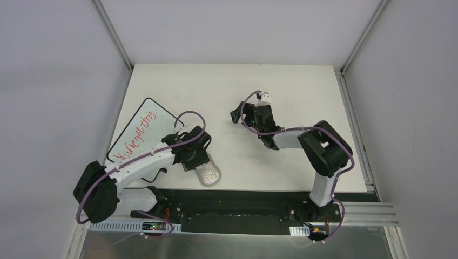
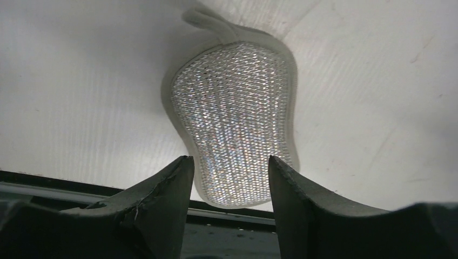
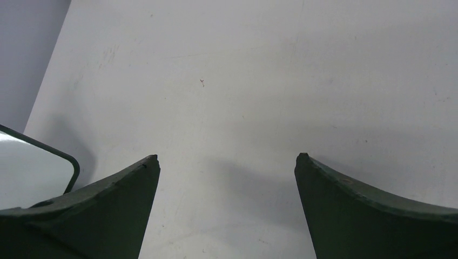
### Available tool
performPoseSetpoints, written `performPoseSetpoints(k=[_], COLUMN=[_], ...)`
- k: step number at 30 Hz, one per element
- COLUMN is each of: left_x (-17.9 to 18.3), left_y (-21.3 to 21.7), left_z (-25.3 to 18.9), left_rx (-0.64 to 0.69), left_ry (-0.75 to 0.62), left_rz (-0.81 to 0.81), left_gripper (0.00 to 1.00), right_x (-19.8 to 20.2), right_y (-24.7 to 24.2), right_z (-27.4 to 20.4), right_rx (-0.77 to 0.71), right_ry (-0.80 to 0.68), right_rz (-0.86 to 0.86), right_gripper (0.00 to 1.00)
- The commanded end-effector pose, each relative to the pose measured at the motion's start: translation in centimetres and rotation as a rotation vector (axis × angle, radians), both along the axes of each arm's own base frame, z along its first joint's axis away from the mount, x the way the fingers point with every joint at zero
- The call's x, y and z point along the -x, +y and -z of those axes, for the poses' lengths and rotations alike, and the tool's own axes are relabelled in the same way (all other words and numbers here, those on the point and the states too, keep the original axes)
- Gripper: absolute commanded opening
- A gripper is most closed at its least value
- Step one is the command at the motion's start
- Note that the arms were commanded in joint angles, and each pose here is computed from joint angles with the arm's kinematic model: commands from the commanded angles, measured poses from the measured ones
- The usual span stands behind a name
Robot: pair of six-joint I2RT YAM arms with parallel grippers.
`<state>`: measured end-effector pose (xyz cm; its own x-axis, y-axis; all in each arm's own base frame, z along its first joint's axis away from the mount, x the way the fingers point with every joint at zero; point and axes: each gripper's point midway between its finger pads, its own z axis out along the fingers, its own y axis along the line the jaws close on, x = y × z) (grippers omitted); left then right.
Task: Erase the whiteboard
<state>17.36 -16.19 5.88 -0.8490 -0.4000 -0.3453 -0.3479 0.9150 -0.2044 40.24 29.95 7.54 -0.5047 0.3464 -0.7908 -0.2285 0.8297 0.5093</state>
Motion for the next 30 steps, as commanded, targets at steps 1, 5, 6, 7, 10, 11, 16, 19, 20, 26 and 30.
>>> performPoseSetpoints(k=[1, 5, 6, 7, 10, 11, 16, 19, 20, 26, 30], left_x=[-0.2, -0.2, -0.2, -0.2, 0.0, 0.2, 0.8, 0.7, 0.6, 1.1, 0.9], left_y=[-0.8, -1.1, -1.0, -1.0, -1.0, -1.0, -0.1, 0.6, 0.7, 0.4, 0.3], left_z=[-0.8, 0.1, 0.2, 0.4, 0.8, 1.1, 1.8, 1.4, 1.4, 2.2, 3.1], left_rx=[0.006, 0.007, 0.005, -0.001, -0.012, -0.022, -0.068, -0.090, -0.096, -0.080, -0.079], left_ry=[0.026, 0.044, 0.045, 0.047, 0.066, 0.078, 0.092, 0.063, 0.057, 0.076, 0.070], left_rz=[-0.069, -0.086, -0.088, -0.090, -0.096, -0.103, -0.106, -0.096, -0.087, -0.052, -0.044], left_gripper=[0.52, 0.48, 0.48, 0.48, 0.48, 0.47, 0.44, 0.44, 0.44, 0.45, 0.47], right_x=[-0.4, -0.3, -0.3, -0.3, -0.3, -0.4, -0.3, -0.3, -0.3, -0.3, -0.2], right_y=[0.0, -0.1, -0.1, -0.1, -0.1, -0.1, -0.2, -0.2, -0.1, -0.1, 0.0], right_z=[-4.4, -4.4, -4.6, -4.6, -4.6, -4.5, -4.4, -4.3, -4.2, -4.1, -4.0], right_rx=[-0.060, -0.064, -0.068, -0.068, -0.069, -0.069, -0.068, -0.068, -0.068, -0.071, -0.073], right_ry=[-0.112, -0.110, -0.113, -0.112, -0.111, -0.111, -0.109, -0.105, -0.104, -0.098, -0.096], right_rz=[0.005, 0.003, 0.003, 0.003, 0.007, 0.007, 0.007, 0.003, 0.003, 0.003, 0.000], right_gripper=[0.98, 0.98, 0.98, 0.98, 0.98, 0.98, 0.98, 0.98, 0.98, 0.98, 0.98])
